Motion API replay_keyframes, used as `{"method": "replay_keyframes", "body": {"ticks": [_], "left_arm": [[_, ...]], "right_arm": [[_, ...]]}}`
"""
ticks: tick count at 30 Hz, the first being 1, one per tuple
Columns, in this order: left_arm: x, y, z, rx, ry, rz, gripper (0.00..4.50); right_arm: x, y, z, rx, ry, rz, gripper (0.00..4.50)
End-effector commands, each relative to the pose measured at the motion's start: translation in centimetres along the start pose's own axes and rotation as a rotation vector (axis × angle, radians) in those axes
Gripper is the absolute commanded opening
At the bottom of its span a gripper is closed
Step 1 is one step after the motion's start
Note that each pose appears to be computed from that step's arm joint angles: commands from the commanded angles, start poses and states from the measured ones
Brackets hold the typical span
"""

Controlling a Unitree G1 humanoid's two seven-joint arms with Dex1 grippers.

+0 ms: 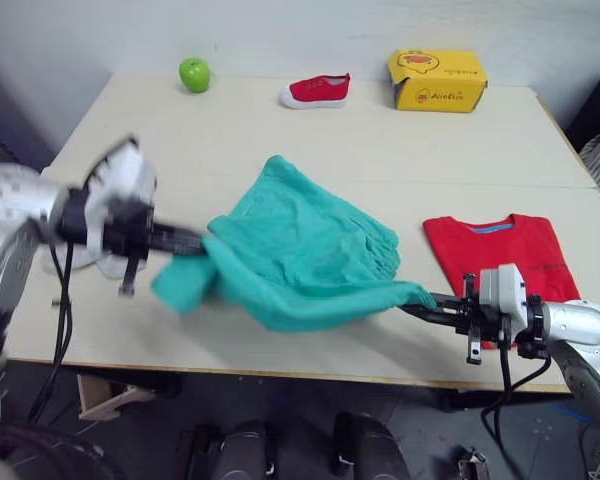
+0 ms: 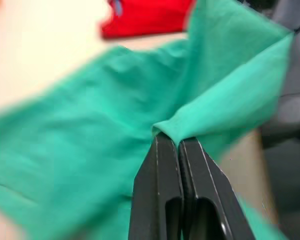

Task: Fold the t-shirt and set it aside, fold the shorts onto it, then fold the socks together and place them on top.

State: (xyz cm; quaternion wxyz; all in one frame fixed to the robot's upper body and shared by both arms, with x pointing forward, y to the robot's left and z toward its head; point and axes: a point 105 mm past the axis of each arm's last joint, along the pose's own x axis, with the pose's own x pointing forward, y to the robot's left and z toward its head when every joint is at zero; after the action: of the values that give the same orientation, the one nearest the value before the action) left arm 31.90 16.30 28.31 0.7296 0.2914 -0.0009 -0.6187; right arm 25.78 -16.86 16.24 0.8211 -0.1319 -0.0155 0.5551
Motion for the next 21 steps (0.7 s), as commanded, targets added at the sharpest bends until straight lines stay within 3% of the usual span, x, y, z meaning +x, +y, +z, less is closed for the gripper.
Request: {"method": "replay_keyframes", "body": {"ticks": [1,3,6,10,15,17,19,21], "left_arm": [[1.4,4.7,0.2,0.169,0.061,0.096,0.0],[2.9,7.1,0.6,0.257,0.102,0.149,0.0],[5.1,9.4,0.5,0.268,0.126,0.235,0.0],[6.9,10.6,-1.5,0.286,0.228,0.334,0.0],[8.0,10.9,-4.3,0.274,0.339,0.404,0.0],[8.3,11.2,-4.7,0.237,0.324,0.459,0.0],[8.2,11.9,-4.4,0.197,0.28,0.544,0.37],[7.8,12.5,-4.0,0.145,0.223,0.613,0.8]], "right_arm": [[0.2,-1.3,1.2,0.068,-0.019,-0.089,0.03],[0.4,-2.3,0.9,0.109,0.003,-0.165,0.03],[0.3,-4.2,-0.4,0.174,0.061,-0.304,0.03],[0.4,-5.9,-0.7,0.25,0.061,-0.435,0.03],[0.4,-6.2,-1.7,0.318,0.1,-0.49,0.03],[0.2,-6.3,-2.2,0.34,0.1,-0.519,0.03],[-0.2,-6.7,-2.2,0.375,0.066,-0.572,0.0],[-0.3,-6.8,-2.0,0.375,0.043,-0.592,0.55]]}}
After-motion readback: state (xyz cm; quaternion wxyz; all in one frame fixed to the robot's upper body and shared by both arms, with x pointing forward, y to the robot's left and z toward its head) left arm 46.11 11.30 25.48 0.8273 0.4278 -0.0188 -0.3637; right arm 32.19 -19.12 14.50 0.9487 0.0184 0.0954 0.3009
